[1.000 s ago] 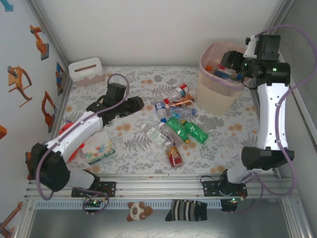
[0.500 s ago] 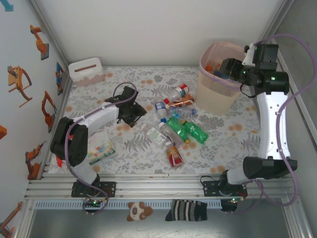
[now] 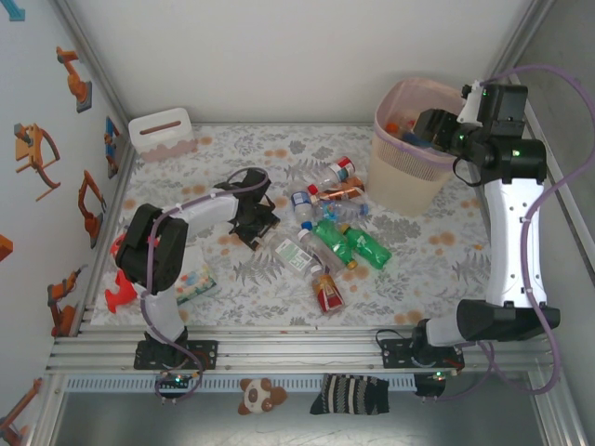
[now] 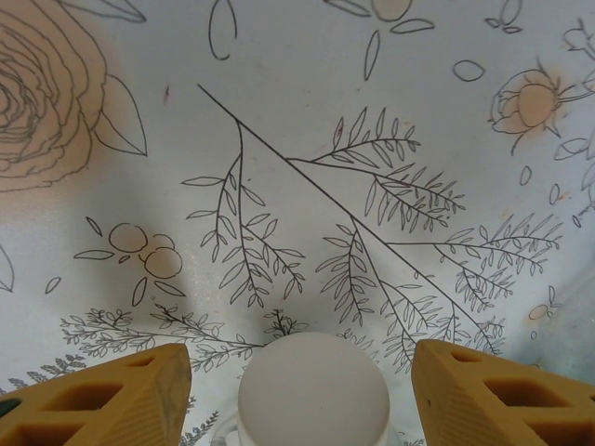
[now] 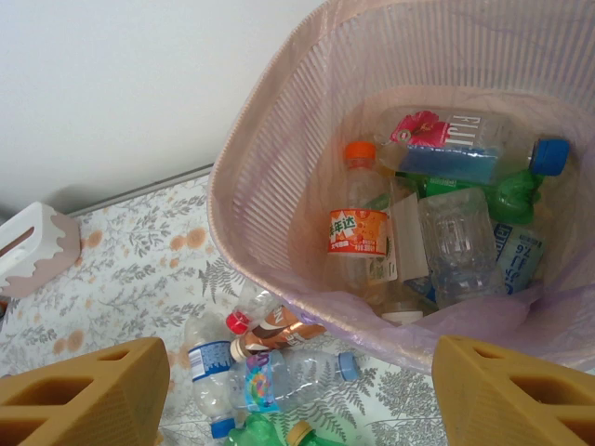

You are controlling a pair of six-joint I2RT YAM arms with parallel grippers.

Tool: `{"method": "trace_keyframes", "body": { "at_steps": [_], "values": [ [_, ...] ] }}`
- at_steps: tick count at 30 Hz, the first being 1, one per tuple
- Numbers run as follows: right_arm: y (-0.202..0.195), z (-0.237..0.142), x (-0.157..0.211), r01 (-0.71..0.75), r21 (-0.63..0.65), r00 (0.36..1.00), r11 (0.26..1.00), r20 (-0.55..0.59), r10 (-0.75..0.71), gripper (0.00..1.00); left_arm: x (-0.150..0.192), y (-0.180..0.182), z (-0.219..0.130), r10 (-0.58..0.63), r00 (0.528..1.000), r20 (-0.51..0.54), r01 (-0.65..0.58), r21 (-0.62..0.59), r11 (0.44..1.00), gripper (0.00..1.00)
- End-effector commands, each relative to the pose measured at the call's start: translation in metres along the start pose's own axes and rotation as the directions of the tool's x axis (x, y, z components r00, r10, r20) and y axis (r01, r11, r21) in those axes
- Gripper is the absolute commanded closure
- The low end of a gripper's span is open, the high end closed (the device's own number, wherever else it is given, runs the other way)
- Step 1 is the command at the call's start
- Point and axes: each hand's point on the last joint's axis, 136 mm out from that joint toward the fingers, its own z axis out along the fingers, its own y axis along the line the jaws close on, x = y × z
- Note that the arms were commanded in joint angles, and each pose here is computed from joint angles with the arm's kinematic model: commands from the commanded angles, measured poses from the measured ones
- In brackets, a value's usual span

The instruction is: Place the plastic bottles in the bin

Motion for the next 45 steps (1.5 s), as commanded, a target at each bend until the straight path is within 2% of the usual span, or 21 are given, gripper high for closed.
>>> {"method": "trace_keyframes", "body": {
  "at_steps": [1, 9, 17, 26, 36, 41, 45],
  "values": [
    [0.003, -0.007, -0.003, 0.003, 0.000, 1.000, 1.000, 0.030, -0.003, 0.27, 0.009, 0.001, 0.005, -0.041, 0.998, -0.047, 0.040, -0.018, 0.999, 0.38],
    [0.004, -0.012, -0.004, 0.007, 0.001, 0.999, 1.000, 0.042, -0.007, 0.27, 0.013, -0.003, 0.012, -0.061, 0.996, -0.072, 0.061, -0.004, 0.998, 0.42],
    [0.004, -0.014, -0.005, 0.007, 0.000, 0.999, 1.000, 0.046, -0.007, 0.28, 0.013, -0.003, 0.012, -0.064, 0.995, -0.070, 0.064, -0.001, 0.998, 0.52],
    [0.009, -0.020, -0.006, 0.007, -0.019, 0.998, 1.000, 0.061, -0.006, 0.29, 0.011, -0.008, -0.002, -0.040, 0.998, -0.051, 0.041, 0.029, 0.999, 0.59],
    [0.020, -0.028, -0.007, 0.011, -0.076, 0.997, 0.997, 0.076, -0.005, 0.31, -0.009, 0.004, -0.046, 0.042, 0.997, 0.071, -0.046, 0.058, 0.997, 0.62],
    [0.041, -0.032, -0.006, 0.049, -0.197, 0.995, 0.979, 0.096, -0.030, 0.32, -0.020, -0.007, -0.084, 0.144, 0.973, 0.180, -0.169, 0.128, 0.977, 0.63],
    [0.068, -0.036, 0.000, 0.100, -0.362, 0.991, 0.927, 0.119, -0.060, 0.33, -0.026, -0.028, -0.126, 0.239, 0.920, 0.310, -0.319, 0.240, 0.917, 0.67]
  ]
}}
